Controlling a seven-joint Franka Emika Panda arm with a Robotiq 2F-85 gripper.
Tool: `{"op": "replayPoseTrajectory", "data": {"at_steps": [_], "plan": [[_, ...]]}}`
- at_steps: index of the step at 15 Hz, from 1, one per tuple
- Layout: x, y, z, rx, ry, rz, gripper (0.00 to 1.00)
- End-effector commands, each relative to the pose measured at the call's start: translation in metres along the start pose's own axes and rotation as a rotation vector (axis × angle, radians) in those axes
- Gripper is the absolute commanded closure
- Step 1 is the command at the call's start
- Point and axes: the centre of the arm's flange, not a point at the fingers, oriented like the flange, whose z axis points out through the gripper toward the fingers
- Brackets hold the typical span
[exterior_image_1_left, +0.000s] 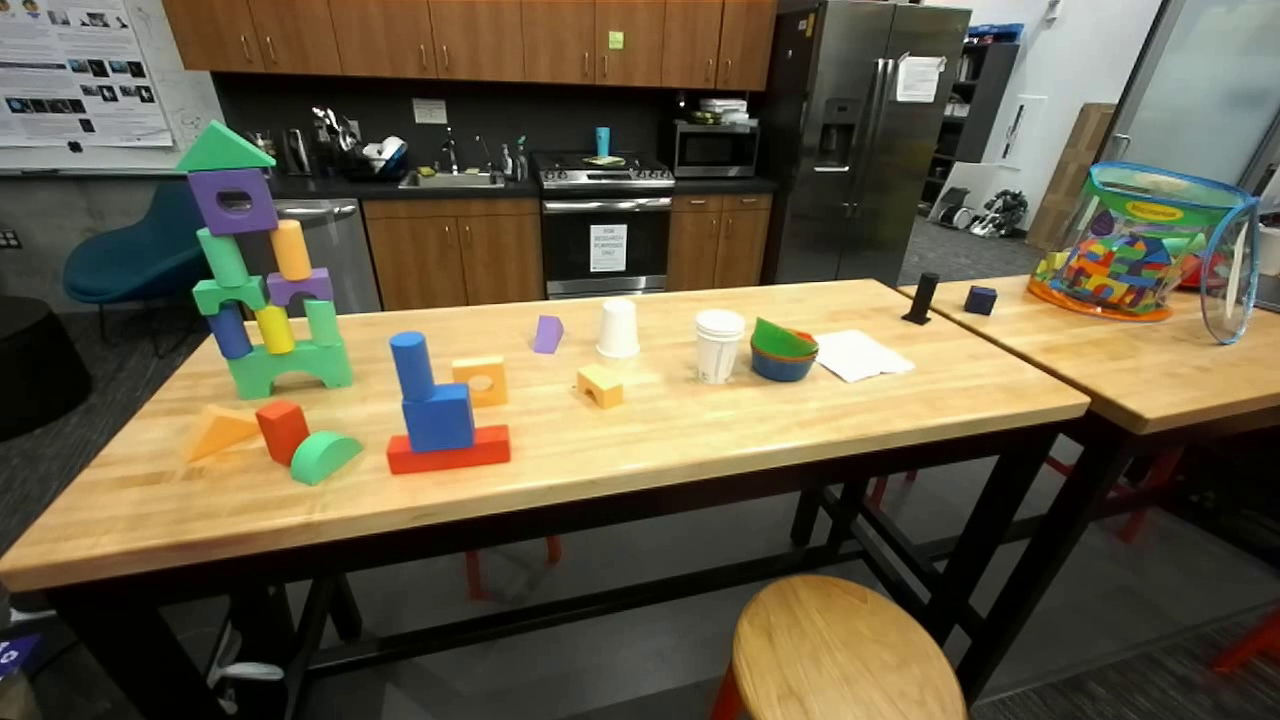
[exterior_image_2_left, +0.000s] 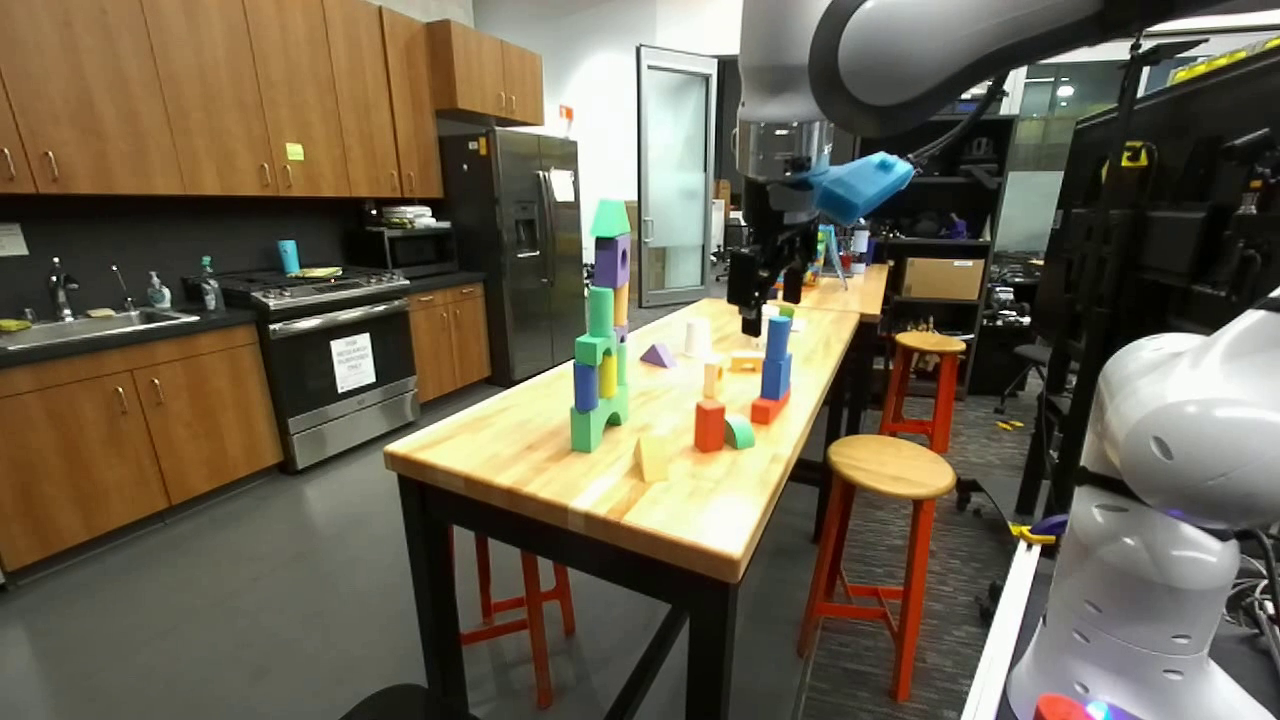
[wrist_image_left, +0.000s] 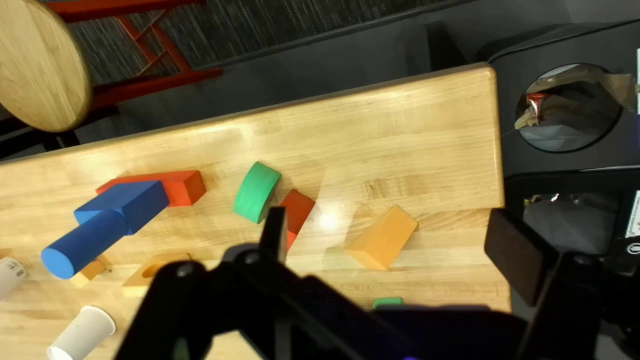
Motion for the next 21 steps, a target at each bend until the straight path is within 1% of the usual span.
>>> {"op": "replayPoseTrajectory", "data": {"at_steps": [1,6,9,11,14,19,20,21], "plan": [[-0.009,0.01,0.01,0.005,0.011,-0.028,0.0],[-0.021,0.024,0.018,-0.001,0.004,-0.109,0.0],[-0.027,0.034,0.018,0.003,0.002,-0.204,0.0],[-0.03,0.039,0.017,0.0,-0.004,-0.293,0.0],[-0.034,0.041,0.014,0.011,-0.009,-0.47,0.0],[-0.038,0.034,0.0,0.081,-0.013,-0.738,0.0],[-0.034,0.029,-0.007,0.102,-0.028,-0.718,0.0],[-0.035,0.029,0.007,0.073,-0.017,-0.674,0.0]]}}
